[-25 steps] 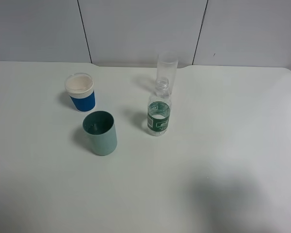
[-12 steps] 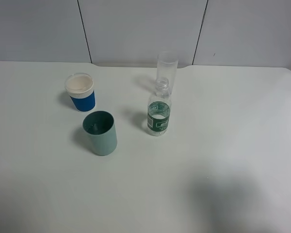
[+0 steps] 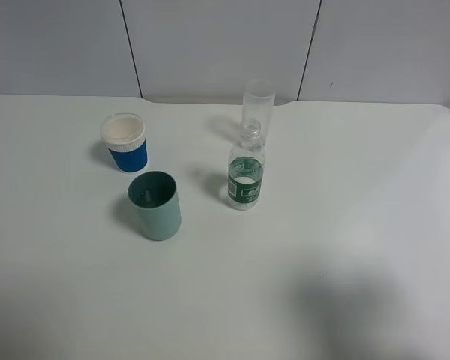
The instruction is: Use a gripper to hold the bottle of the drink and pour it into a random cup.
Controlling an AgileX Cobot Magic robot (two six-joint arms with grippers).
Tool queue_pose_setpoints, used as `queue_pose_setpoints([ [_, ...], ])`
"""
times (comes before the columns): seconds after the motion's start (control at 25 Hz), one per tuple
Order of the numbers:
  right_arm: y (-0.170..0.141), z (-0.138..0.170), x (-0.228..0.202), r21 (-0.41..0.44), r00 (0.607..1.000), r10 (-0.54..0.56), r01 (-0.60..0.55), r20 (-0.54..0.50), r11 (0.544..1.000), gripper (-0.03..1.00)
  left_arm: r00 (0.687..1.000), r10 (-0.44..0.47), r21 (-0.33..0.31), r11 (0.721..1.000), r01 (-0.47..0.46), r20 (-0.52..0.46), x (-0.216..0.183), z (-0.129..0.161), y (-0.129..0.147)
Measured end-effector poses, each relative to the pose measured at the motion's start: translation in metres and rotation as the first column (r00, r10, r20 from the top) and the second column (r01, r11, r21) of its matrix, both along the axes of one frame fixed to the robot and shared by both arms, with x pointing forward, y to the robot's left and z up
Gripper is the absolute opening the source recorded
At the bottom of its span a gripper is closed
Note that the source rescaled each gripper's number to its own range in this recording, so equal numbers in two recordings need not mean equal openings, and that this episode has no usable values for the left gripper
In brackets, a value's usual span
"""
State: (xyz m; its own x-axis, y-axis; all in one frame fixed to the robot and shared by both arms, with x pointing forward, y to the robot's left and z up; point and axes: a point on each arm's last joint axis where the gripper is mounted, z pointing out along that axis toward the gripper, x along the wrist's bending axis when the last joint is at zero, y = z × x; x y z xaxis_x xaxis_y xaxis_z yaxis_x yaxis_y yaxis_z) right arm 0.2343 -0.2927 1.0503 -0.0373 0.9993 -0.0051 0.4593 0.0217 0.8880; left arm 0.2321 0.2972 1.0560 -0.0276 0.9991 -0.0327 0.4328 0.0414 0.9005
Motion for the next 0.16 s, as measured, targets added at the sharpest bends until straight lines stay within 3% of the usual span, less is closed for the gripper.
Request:
queue_pose_setpoints([
  [0.16, 0.0000, 0.0000, 0.0000, 0.000, 1.000, 0.000, 0.000, 0.000, 1.000, 0.91, 1.000, -0.001, -0.001, 1.000, 0.001, 0.000, 0.0000, 0.0000, -0.0001],
])
